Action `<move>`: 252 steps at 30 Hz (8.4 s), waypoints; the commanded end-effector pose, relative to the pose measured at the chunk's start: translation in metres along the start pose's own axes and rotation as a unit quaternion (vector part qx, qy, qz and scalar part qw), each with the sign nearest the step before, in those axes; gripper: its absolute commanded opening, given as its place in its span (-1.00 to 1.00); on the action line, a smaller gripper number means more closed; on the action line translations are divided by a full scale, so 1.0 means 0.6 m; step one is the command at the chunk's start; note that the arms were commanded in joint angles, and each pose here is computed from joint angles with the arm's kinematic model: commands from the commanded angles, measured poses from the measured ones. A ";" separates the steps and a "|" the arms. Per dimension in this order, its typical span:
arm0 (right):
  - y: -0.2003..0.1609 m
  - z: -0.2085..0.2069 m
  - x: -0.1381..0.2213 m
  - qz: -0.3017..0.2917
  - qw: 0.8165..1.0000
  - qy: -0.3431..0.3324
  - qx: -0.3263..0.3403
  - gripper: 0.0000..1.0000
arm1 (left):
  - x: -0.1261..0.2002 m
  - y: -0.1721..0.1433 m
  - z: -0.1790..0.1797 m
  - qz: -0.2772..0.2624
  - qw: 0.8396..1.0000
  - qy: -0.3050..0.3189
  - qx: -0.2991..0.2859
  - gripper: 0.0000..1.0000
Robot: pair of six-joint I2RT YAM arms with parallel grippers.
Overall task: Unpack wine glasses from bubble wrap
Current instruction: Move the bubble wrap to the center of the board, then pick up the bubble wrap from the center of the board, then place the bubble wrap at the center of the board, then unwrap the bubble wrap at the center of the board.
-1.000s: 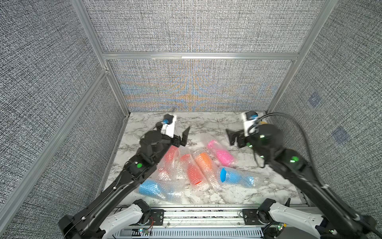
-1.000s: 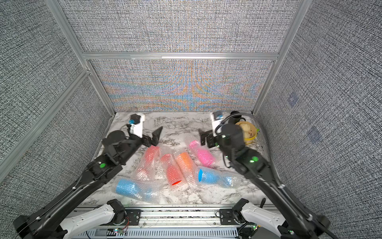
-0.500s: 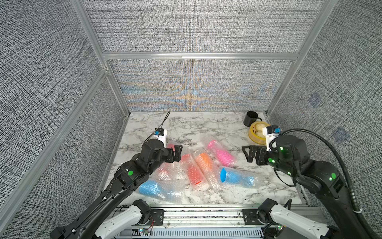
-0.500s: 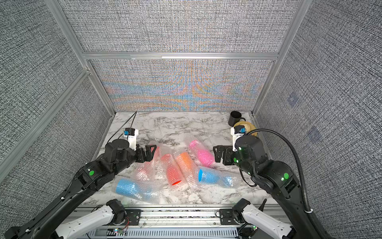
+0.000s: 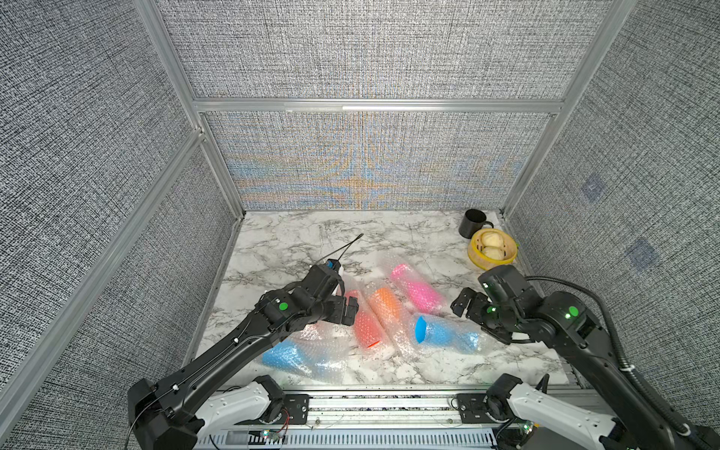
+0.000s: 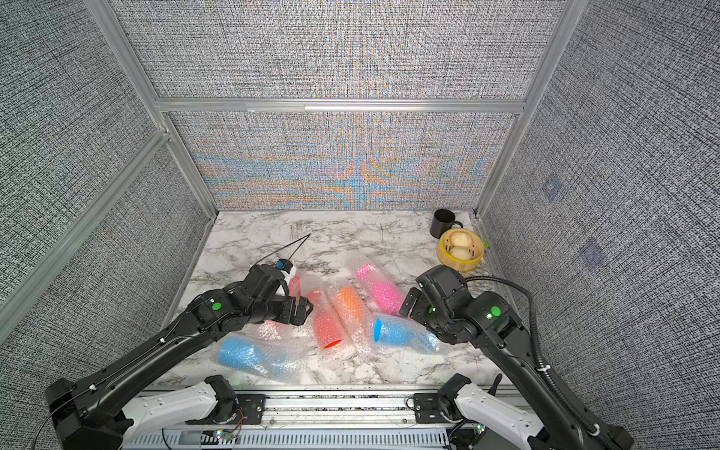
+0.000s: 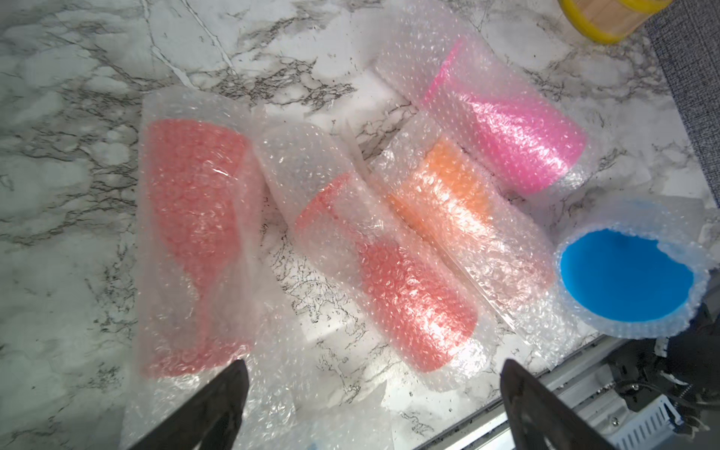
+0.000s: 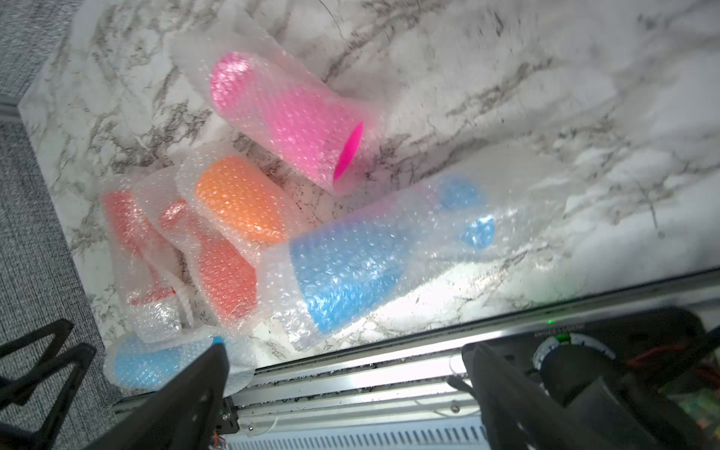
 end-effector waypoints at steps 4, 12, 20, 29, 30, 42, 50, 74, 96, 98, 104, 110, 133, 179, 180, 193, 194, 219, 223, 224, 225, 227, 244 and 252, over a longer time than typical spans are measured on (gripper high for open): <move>-0.024 -0.036 -0.042 0.033 0.980 -0.062 -0.185 0.98 | -0.003 -0.007 -0.003 -0.016 1.000 -0.017 -0.019 1.00; -0.035 -0.068 -0.109 -0.007 0.943 -0.065 -0.328 0.98 | -0.007 -0.023 0.007 -0.032 0.999 -0.036 -0.007 1.00; -0.021 -0.059 -0.183 0.006 0.914 -0.035 -0.405 0.98 | -0.004 -0.013 -0.011 -0.020 0.998 -0.058 -0.026 0.99; -0.020 -0.043 -0.232 0.032 0.903 -0.032 -0.427 0.98 | -0.017 -0.008 -0.021 0.001 0.998 -0.055 -0.038 0.99; -0.021 -0.042 -0.239 0.036 0.904 -0.030 -0.424 0.98 | -0.016 -0.007 -0.022 -0.001 0.998 -0.055 -0.039 0.99; -0.043 -0.058 -0.308 0.053 0.904 -0.040 -0.421 0.90 | -0.015 -0.008 -0.017 0.001 0.999 -0.035 -0.037 0.99; -0.047 -0.060 -0.341 0.056 0.909 -0.056 -0.408 0.47 | -0.039 -0.016 -0.022 0.029 0.998 -0.031 -0.041 0.97; 0.133 0.082 -0.416 0.021 0.946 0.033 -0.322 0.38 | -0.080 -0.088 -0.106 0.159 0.959 -0.083 -0.218 0.96; 0.187 0.085 -0.422 0.011 0.953 0.065 -0.296 0.39 | -0.230 -0.116 -0.112 0.183 0.942 0.157 -0.233 0.91; 0.191 0.083 -0.418 0.009 0.953 0.069 -0.294 0.39 | -0.233 -0.107 -0.103 0.175 0.942 0.179 -0.225 0.91; 0.205 0.085 -0.398 -0.001 0.958 0.097 -0.271 0.39 | -0.217 -0.052 -0.067 0.137 0.953 0.207 -0.172 0.91; 0.189 0.082 -0.406 0.029 0.968 0.129 -0.214 0.40 | -0.171 -0.031 -0.084 0.100 0.977 0.110 -0.156 0.92; 0.097 0.101 -0.304 0.151 0.966 0.181 0.107 0.30 | -0.074 0.000 -0.069 0.032 0.994 0.047 -0.094 0.95; 0.037 0.114 -0.311 0.139 0.952 0.260 0.086 -0.05 | -0.116 0.004 -0.121 0.140 0.989 -0.022 -0.044 0.90; 0.035 0.117 -0.314 0.142 0.951 0.262 0.087 -0.16 | -0.118 0.003 -0.120 0.141 0.989 -0.020 -0.042 0.90; 0.021 0.140 -0.301 0.144 0.950 0.275 0.020 -0.96 | -0.135 0.001 -0.139 0.158 0.986 -0.021 -0.043 0.90; 0.020 0.141 -0.299 0.144 0.951 0.274 0.013 -0.96 | -0.136 0.001 -0.142 0.158 0.986 -0.021 -0.046 0.90; -0.002 0.123 -0.317 0.172 0.947 0.238 -0.130 -0.99 | -0.185 -0.013 -0.162 0.082 0.991 0.011 -0.105 0.54; -0.004 0.117 -0.313 0.175 0.945 0.229 -0.155 -0.99 | -0.159 -0.017 -0.155 0.055 0.993 -0.023 -0.104 0.54; -0.004 0.117 -0.311 0.176 0.945 0.225 -0.160 -0.99 | -0.159 -0.020 -0.156 0.055 0.992 -0.041 -0.104 0.54; -0.004 0.116 -0.308 0.176 0.944 0.223 -0.166 -0.99 | -0.159 -0.023 -0.159 0.055 0.991 -0.058 -0.106 0.54; -0.002 0.117 -0.303 0.175 0.942 0.225 -0.176 -0.99 | -0.161 -0.025 -0.165 0.058 0.990 -0.072 -0.110 0.55; -0.004 0.120 -0.289 0.179 0.928 0.246 -0.215 -0.99 | -0.215 -0.031 -0.185 0.027 0.990 -0.038 -0.130 0.40; -0.007 0.122 -0.296 0.180 0.931 0.242 -0.207 -1.00 | -0.219 -0.035 -0.186 0.022 0.990 -0.049 -0.131 -0.23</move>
Point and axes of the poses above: each gripper's point midway between its finger pads, its own x axis back along the fingers, its own z axis along the line the jaws close on, y = z × x, the point moved 10 cm from there along x, back along the fingers, and after that the axes turned 9 degrees about x, right-handed, at the moved point
